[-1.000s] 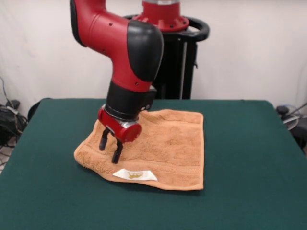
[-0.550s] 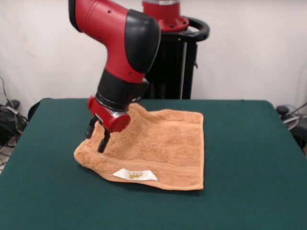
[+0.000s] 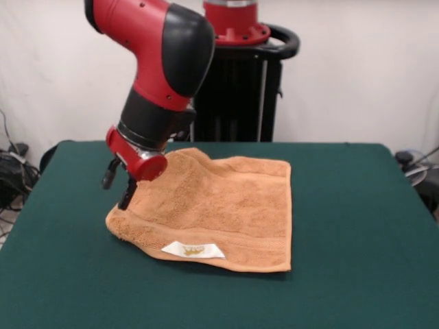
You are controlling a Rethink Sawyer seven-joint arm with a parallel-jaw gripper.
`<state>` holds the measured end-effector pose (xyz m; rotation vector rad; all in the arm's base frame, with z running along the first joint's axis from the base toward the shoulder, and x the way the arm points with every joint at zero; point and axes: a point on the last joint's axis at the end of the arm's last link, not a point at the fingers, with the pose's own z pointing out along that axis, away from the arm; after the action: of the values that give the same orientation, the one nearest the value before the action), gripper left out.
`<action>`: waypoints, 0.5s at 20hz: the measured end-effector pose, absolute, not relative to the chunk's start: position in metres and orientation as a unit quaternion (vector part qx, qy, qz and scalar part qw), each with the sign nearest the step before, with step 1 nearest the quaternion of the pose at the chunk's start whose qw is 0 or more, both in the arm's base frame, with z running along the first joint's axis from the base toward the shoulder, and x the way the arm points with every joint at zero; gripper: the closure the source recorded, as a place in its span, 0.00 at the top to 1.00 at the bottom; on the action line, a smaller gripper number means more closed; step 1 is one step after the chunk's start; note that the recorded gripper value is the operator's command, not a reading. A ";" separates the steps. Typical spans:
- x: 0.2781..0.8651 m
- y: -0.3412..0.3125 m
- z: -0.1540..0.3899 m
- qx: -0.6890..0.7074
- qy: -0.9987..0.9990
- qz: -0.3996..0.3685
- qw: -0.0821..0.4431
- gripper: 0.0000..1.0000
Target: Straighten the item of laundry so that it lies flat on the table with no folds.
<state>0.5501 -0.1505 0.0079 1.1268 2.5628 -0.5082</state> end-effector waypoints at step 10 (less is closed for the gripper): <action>0.551 -0.156 0.007 0.382 0.894 -0.179 0.149 1.00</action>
<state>0.5511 -0.1564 0.0069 1.0993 2.5701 -0.5144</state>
